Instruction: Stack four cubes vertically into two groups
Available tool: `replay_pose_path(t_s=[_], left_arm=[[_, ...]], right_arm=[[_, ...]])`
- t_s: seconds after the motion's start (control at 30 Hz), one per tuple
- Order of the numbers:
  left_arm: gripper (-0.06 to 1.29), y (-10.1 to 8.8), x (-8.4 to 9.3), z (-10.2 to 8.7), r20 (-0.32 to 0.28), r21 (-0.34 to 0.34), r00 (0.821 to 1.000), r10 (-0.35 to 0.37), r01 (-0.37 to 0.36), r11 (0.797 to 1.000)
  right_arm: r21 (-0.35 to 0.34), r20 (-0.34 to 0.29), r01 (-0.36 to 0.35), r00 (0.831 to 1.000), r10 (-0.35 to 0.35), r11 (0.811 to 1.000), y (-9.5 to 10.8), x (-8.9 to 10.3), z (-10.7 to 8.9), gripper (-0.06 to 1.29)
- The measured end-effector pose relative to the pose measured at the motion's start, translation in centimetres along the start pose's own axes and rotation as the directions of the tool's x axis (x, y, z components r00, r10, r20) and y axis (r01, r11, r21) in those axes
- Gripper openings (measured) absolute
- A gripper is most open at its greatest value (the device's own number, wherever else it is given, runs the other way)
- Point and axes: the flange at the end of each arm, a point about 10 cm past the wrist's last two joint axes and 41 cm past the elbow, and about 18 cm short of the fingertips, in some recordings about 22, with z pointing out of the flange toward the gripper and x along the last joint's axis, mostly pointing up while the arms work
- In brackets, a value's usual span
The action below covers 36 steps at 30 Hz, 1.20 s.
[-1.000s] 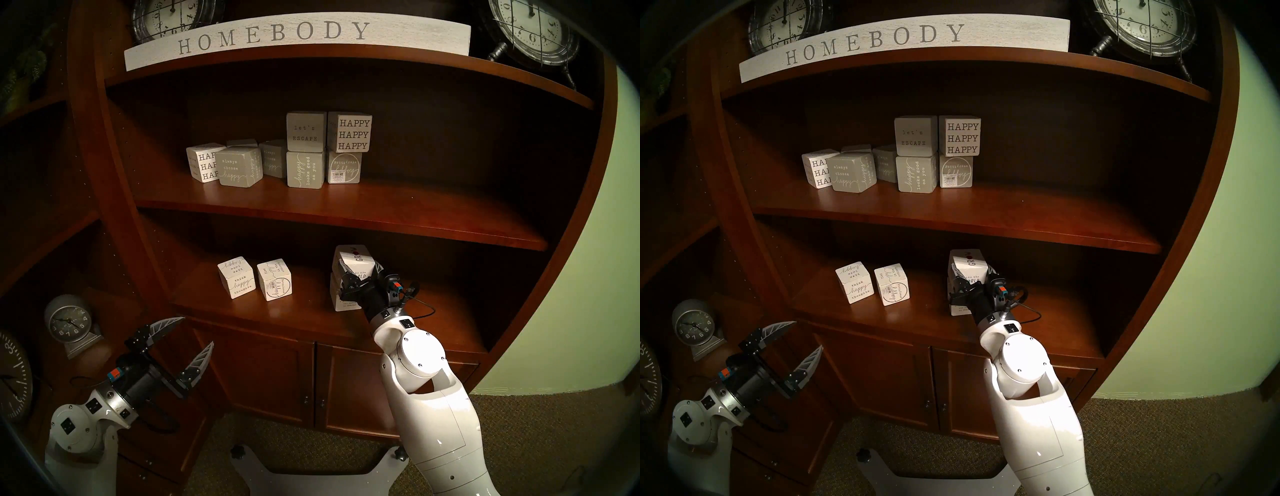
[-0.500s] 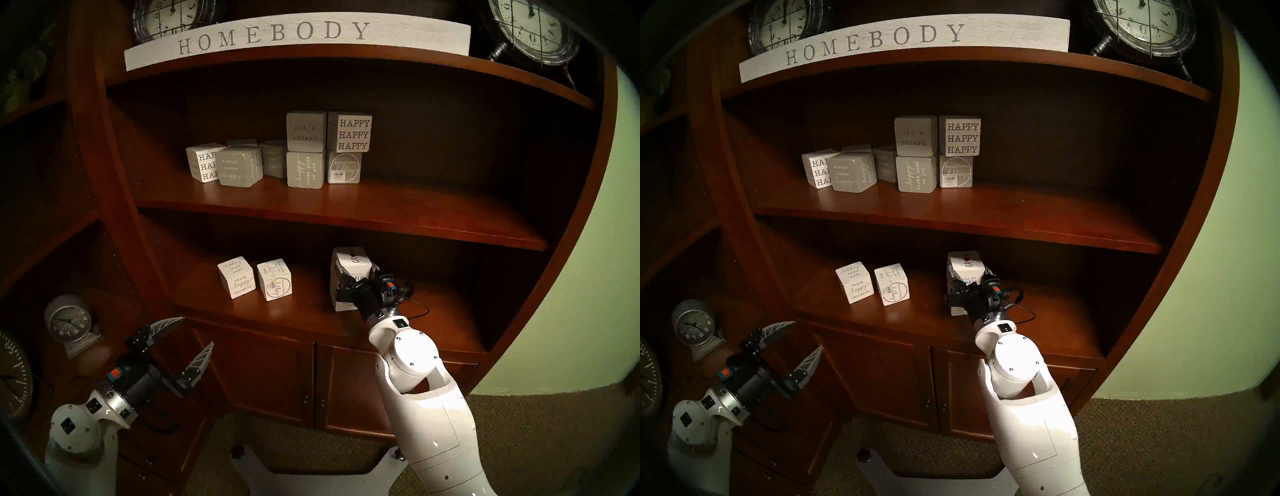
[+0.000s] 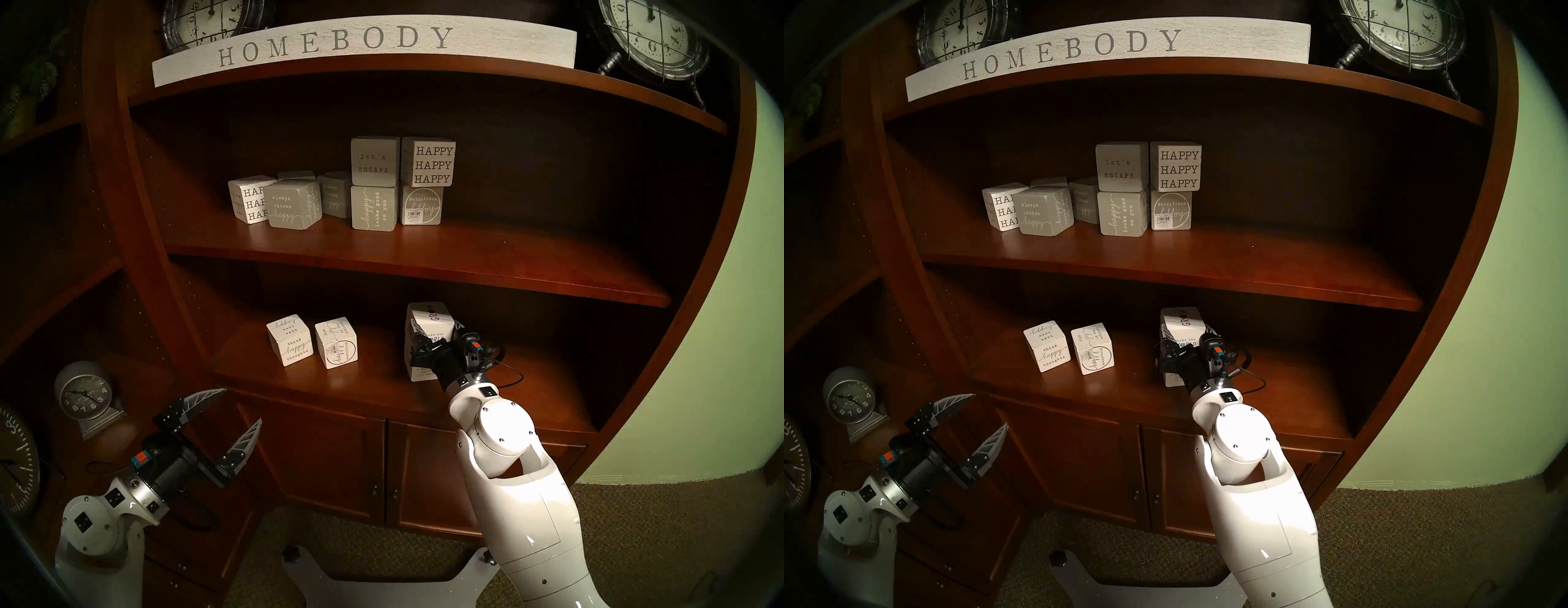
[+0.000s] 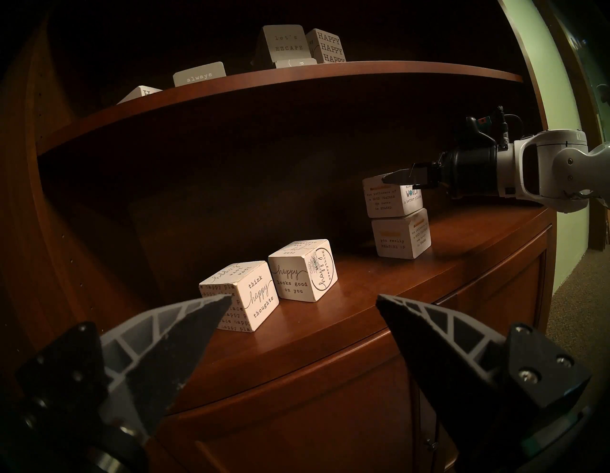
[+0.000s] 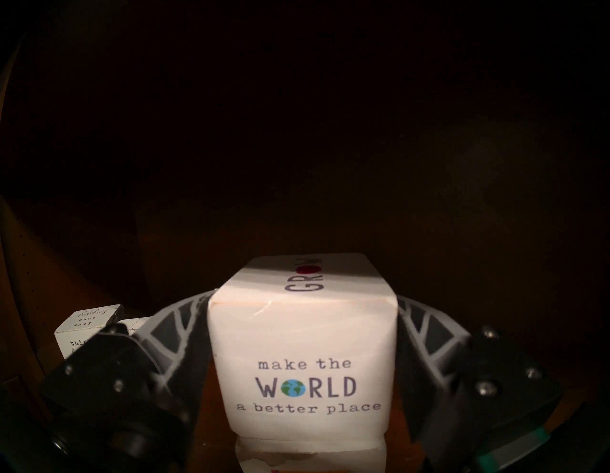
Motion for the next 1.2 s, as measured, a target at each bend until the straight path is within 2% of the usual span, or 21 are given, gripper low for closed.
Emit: replay_pose_path(t_s=[0.23,0.5,0.8,1.03,1.2], left_arm=[[1.21,0.00,0.00,0.00,0.000,0.000,1.000,0.000,0.000,1.000],[1.21,0.00,0.00,0.00,0.000,0.000,1.000,0.000,0.000,1.000],[1.21,0.00,0.00,0.00,0.000,0.000,1.000,0.000,0.000,1.000],[1.21,0.00,0.00,0.00,0.000,0.000,1.000,0.000,0.000,1.000],[1.21,0.00,0.00,0.00,0.000,0.000,1.000,0.000,0.000,1.000]], right_arm=[[-0.001,0.011,-0.007,1.000,0.007,1.000,-0.11,0.05,0.19,0.87],[0.004,0.011,-0.007,1.000,0.007,1.000,-0.34,-0.01,0.06,1.02],[0.012,0.010,-0.005,1.000,0.004,1.000,-0.62,-0.16,-0.25,1.04],[0.010,0.009,0.009,1.000,-0.009,1.000,-0.61,-0.30,-0.39,1.19],[0.007,0.009,0.017,1.000,-0.017,1.000,-0.50,-0.38,-0.45,1.19]])
